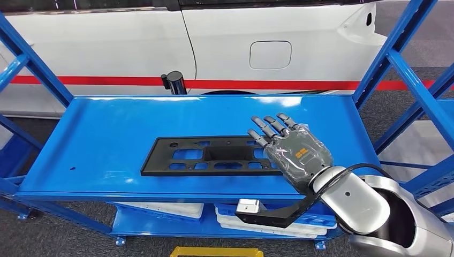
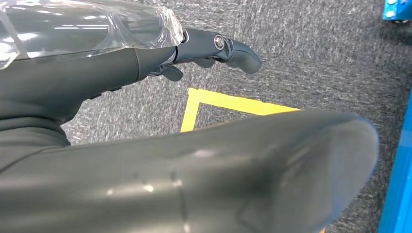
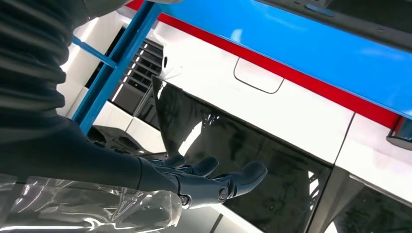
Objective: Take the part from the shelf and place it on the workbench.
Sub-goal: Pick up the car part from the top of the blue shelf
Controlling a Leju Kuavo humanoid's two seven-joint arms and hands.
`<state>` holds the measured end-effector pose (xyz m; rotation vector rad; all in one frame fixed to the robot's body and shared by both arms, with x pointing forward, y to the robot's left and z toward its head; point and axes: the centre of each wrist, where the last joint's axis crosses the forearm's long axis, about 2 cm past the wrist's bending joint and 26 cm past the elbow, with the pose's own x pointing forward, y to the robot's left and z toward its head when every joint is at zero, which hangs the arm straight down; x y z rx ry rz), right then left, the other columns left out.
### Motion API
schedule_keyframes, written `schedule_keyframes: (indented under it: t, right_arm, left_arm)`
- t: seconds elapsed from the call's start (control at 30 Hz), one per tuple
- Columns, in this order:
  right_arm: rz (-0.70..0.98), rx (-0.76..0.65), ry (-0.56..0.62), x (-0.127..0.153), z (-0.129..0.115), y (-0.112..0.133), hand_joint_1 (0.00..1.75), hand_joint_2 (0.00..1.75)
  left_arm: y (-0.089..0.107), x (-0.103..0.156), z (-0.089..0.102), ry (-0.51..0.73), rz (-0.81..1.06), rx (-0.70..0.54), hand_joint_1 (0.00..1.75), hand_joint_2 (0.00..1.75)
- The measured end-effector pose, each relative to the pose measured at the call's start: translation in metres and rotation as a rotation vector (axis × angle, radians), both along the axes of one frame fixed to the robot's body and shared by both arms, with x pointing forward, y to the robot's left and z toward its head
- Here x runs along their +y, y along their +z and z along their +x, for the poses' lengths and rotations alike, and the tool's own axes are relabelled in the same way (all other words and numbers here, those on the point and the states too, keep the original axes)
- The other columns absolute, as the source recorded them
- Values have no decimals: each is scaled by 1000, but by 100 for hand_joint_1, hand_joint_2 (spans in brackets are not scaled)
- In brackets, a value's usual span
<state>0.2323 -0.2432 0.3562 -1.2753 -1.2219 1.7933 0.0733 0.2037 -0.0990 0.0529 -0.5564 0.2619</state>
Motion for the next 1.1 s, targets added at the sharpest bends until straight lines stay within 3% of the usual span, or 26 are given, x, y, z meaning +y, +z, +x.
schedule_keyframes:
  t: [0.17, 0.3, 1.1]
  right_arm:
    - [-10, 22, 1, 2, 3, -4, 0, 175]
    - [-12, 28, -2, 2, 5, -6, 0, 175]
    - [-18, 40, -25, 1, 12, -9, 0, 175]
  left_arm:
    - [0, 0, -2, -2, 2, 3, 0, 0]
    - [0, 1, 0, -4, 5, 1, 0, 175]
    - [0, 1, 0, 0, 18, -4, 0, 175]
